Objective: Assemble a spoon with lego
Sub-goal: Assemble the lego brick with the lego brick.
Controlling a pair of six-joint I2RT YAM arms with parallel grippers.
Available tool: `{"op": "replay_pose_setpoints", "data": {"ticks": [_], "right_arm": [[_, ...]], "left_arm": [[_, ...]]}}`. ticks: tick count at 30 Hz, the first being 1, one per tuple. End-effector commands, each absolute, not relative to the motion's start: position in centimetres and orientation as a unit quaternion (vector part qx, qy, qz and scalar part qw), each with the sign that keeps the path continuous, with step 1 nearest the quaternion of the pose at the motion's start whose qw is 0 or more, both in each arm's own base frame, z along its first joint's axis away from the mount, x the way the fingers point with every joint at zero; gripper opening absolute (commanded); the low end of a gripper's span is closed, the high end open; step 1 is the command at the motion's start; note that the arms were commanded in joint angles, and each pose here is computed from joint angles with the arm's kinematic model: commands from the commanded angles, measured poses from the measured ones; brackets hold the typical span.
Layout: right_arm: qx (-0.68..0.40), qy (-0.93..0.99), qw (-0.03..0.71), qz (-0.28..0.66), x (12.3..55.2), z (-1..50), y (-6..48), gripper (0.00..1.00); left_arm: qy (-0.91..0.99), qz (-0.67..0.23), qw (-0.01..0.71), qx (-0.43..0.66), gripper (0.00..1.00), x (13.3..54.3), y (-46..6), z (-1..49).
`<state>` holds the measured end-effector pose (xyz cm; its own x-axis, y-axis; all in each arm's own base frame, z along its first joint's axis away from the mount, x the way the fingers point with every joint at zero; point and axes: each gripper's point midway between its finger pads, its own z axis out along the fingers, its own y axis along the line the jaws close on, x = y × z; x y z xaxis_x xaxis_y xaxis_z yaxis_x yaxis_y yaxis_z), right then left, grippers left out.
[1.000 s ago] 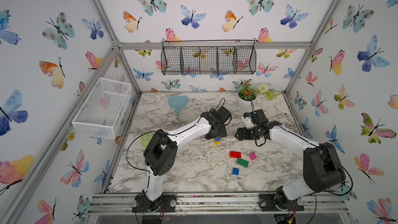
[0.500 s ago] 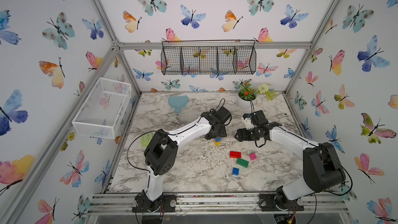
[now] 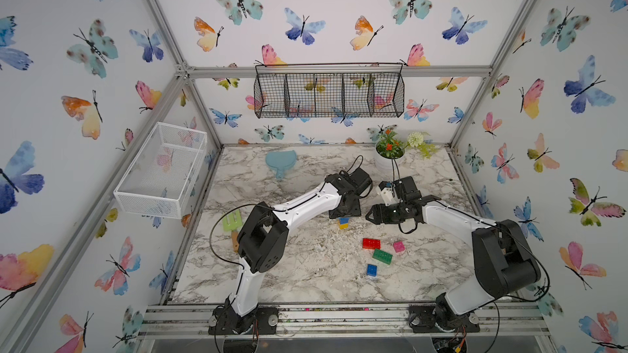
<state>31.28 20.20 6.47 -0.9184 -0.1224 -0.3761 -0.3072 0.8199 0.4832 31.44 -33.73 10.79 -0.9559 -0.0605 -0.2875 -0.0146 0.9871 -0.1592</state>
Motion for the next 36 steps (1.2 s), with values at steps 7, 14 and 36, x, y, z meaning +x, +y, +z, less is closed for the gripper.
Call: {"op": "replay_pose_setpoints", "data": {"ticks": [7, 14, 36], "right_arm": [[-0.097, 0.919, 0.131, 0.36, 30.1, 5.3, 22.6, 0.31], [-0.105, 0.914, 0.125, 0.37, 29.4, 5.6, 23.5, 0.27], [-0.115, 0.897, 0.095, 0.416, 29.6, 5.0, 27.7, 0.11]], "left_arm": [[0.992, -0.036, 0.124, 0.001, 0.49, 30.1, -32.1, 9.2], [0.991, -0.041, 0.129, 0.008, 0.48, 30.2, -32.2, 9.8], [0.985, -0.078, 0.155, 0.026, 0.48, 30.0, -33.2, 13.4]]}}
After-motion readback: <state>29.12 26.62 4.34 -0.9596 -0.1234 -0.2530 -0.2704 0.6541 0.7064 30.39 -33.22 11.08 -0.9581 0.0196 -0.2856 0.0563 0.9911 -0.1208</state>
